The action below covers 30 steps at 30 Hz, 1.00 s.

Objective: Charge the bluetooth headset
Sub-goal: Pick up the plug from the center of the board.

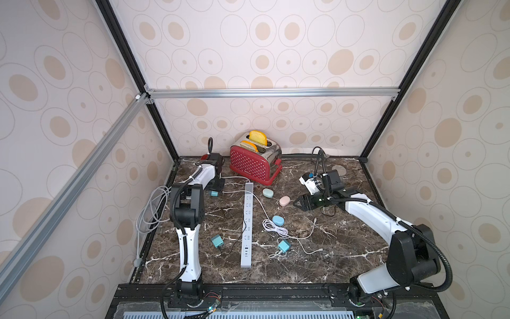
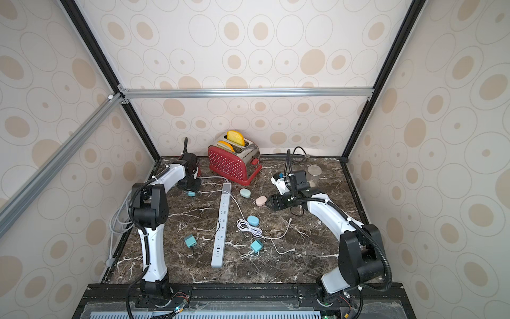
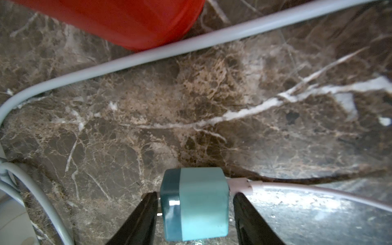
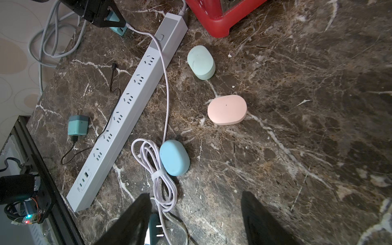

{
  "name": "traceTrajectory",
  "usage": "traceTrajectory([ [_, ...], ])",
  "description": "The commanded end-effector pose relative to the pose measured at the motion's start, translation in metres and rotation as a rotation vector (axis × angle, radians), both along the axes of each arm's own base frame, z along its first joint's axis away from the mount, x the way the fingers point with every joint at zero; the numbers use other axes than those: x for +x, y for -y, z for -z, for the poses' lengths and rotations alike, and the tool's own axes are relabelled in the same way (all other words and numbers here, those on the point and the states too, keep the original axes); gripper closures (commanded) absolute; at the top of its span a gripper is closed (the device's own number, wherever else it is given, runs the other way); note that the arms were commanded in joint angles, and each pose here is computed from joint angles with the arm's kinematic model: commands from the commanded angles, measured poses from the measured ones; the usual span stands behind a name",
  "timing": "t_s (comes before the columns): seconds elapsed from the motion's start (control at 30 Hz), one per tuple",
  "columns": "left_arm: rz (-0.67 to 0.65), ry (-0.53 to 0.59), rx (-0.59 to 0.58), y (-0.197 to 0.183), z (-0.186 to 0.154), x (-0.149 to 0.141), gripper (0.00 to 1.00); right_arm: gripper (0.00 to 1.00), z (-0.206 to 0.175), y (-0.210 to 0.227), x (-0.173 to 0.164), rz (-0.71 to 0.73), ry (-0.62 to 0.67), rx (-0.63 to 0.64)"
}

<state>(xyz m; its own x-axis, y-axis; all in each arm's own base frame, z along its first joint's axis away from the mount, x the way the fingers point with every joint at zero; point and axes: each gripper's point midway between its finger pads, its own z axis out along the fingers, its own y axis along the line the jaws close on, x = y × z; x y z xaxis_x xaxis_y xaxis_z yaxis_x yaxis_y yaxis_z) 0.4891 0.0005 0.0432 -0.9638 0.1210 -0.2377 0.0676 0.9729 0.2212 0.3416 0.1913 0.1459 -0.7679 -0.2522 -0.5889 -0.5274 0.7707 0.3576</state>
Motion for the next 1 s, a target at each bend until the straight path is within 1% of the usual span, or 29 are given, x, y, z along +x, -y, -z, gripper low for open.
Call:
traceTrajectory([
  [0.0,-0.010,-0.061,0.022,-0.008,0.003,-0.016,0.40,0.29,0.000,-0.002,0.002,-0.017,0.006,-0.017],
  [0.27,-0.016,-0.060,0.016,-0.011,-0.001,-0.019,0.40,0.29,0.001,-0.004,0.002,-0.020,-0.001,-0.017],
  [0.5,-0.018,-0.074,0.000,-0.012,0.004,-0.019,0.48,0.29,-0.003,-0.002,0.000,-0.022,0.010,-0.027],
  [0.63,-0.017,-0.073,-0.010,-0.011,0.007,-0.017,0.51,0.30,-0.004,-0.002,-0.001,-0.021,0.010,-0.027],
  [0.73,-0.011,-0.074,-0.014,-0.009,0.008,-0.015,0.50,0.30,-0.004,-0.003,-0.002,-0.024,0.009,-0.025],
  [0.83,-0.006,-0.074,-0.012,-0.010,0.007,-0.013,0.45,0.30,-0.004,-0.003,-0.002,-0.028,0.012,-0.028],
  [0.97,-0.001,-0.070,-0.013,-0.009,0.005,-0.011,0.46,0.30,-0.004,-0.004,-0.004,-0.034,0.013,-0.032],
])
